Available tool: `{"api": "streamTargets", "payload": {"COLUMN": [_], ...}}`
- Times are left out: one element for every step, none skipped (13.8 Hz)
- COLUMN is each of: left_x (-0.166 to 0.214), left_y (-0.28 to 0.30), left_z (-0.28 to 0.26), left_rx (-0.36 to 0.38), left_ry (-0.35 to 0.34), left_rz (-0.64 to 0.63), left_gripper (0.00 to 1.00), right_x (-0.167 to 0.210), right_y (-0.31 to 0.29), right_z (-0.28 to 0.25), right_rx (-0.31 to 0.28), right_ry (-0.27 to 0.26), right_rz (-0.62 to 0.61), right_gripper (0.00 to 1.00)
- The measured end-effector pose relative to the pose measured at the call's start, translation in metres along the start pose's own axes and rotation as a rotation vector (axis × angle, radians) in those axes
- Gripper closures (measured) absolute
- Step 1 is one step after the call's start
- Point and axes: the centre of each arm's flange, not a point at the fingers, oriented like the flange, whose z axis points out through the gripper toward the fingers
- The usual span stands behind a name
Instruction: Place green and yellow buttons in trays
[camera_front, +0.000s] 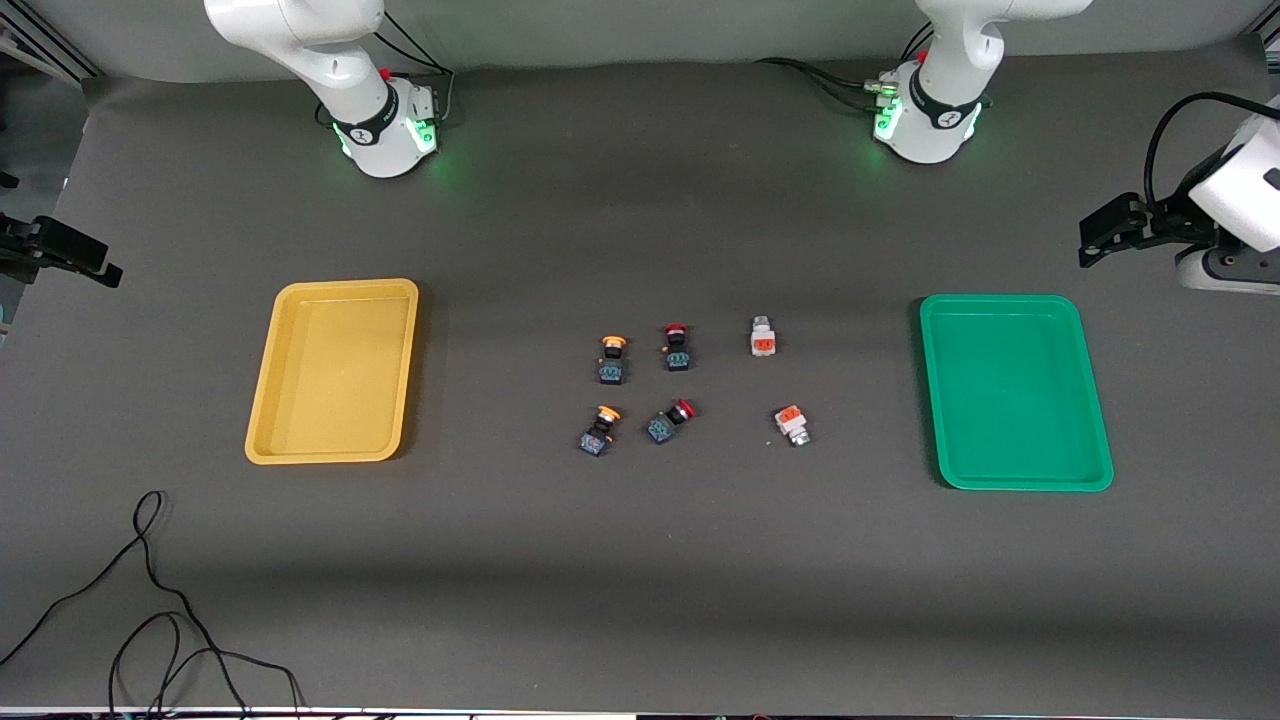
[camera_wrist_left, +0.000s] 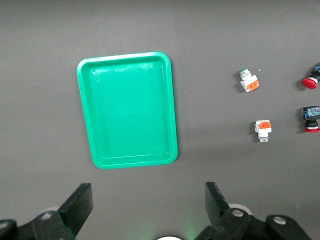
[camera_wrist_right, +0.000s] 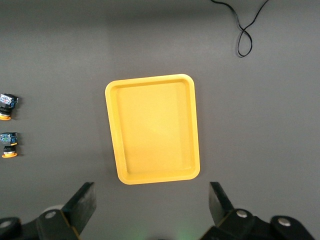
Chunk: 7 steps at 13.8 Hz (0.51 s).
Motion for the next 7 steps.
{"api": "streamTargets", "payload": {"left_x": [0.0,0.0,0.0,0.0,0.0,0.0,0.0], "left_y": [0.0,0.0,0.0,0.0,0.0,0.0,0.0], "left_z": [0.0001,0.0002,0.0003,0.0003,0.0004,0.0004,0.0004], "left_rx": [0.0,0.0,0.0,0.0,0.0,0.0,0.0], "left_ry": [0.0,0.0,-0.001,-0.001,-0.001,-0.001,-0.001], "left_rz": [0.0,0.0,0.0,0.0,0.0,0.0,0.0], "left_gripper": [0.0,0.0,0.0,0.0,0.0,0.0,0.0], "right_x": [-0.0001,-0.0001,-0.0001,-0.0002,-0.0001,0.0004,0.0014], "right_y": [0.0005,0.001,0.0017,0.0022,0.0025,0.0026,0.0029], "right_z": [0.0001,0.0001,0.0001,0.0002,0.0004,0.0012,0.0029], "right_rx": [0.0,0.0,0.0,0.0,0.0,0.0,-0.001], "right_ry": [-0.001,-0.001,-0.001,-0.001,-0.002,-0.003,-0.007], "right_rz": [0.001,0.002,0.003,0.004,0.005,0.005,0.006], "right_gripper": [0.0,0.0,0.0,0.0,0.0,0.0,0.0]}}
